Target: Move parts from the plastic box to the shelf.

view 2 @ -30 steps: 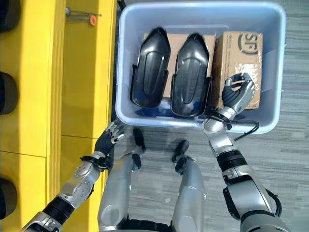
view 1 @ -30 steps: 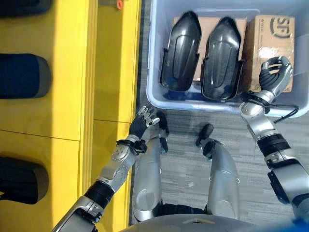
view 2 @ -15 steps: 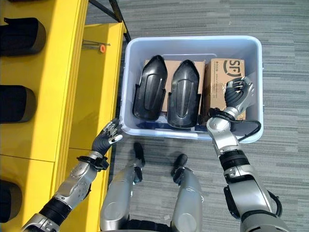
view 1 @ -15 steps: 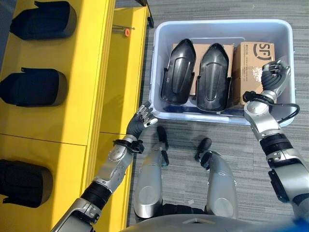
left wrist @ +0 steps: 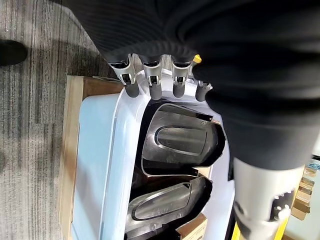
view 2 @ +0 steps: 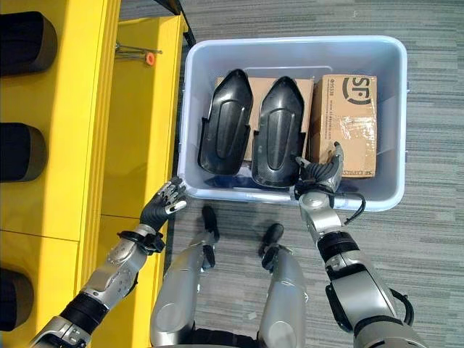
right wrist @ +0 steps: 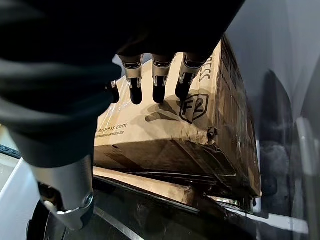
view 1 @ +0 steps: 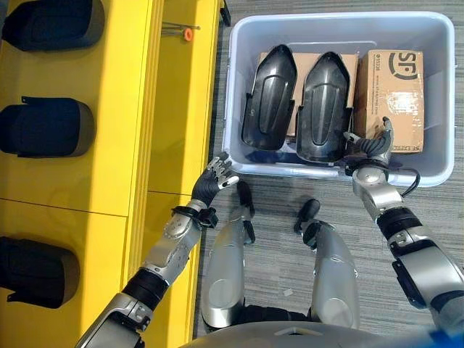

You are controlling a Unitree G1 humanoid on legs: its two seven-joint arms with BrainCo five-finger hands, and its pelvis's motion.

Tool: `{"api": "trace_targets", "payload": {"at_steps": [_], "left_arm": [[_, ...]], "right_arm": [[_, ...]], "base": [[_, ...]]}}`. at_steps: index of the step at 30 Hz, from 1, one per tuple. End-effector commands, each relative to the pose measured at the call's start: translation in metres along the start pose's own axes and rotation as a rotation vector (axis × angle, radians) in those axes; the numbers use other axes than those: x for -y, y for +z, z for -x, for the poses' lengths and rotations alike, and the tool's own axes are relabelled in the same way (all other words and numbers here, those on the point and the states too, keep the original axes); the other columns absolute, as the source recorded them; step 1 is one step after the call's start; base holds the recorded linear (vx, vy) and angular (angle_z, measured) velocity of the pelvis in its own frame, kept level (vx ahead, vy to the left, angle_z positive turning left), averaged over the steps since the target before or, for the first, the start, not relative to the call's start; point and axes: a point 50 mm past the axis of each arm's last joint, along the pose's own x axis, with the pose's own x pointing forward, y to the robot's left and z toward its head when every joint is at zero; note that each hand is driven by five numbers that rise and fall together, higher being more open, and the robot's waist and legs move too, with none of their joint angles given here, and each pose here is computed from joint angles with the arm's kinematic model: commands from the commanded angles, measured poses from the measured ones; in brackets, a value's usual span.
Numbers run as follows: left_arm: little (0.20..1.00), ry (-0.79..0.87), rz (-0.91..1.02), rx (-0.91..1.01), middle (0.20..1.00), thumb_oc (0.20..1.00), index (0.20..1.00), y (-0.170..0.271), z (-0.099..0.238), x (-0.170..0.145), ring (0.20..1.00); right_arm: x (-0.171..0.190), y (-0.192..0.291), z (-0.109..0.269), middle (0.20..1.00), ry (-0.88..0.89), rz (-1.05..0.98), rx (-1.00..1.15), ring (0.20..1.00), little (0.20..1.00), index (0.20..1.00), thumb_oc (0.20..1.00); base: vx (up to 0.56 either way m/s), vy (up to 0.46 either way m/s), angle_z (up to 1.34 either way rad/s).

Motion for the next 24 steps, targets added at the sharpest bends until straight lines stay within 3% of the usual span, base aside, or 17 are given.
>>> {"api": "trace_targets", "payload": {"at_steps": [1,13,18,24], "left_arm": [[1.0,-0.056,0.015,0.041,1.0,1.0,1.0,0.005,0.0,0.015,1.0],[1.0,-0.074,0.049,0.04,1.0,1.0,1.0,0.004,0.0,0.025,1.0],[1.0,-0.064,0.044,0.043,1.0,1.0,1.0,0.002,0.0,0.027,1.0],[1.0,-0.068,0.055,0.048,1.0,1.0,1.0,-0.003,0.001,0.029,1.0]], "right_arm": [[0.002,0.015,-0.006,1.0,0.0,-0.019,0.053,1.0,1.0,1.0,1.0],[-0.004,0.033,-0.001,1.0,-0.032,0.022,0.194,1.0,1.0,1.0,1.0],[0.006,0.084,0.006,1.0,-0.23,0.148,0.599,1.0,1.0,1.0,1.0],[-0.001,0.101,0.022,1.0,-0.261,0.208,0.786,1.0,1.0,1.0,1.0]], "base": [[0.0,0.0,0.0],[0.02,0.007,0.01],[-0.04,0.027,0.1],[0.0,0.007,0.01]]}}
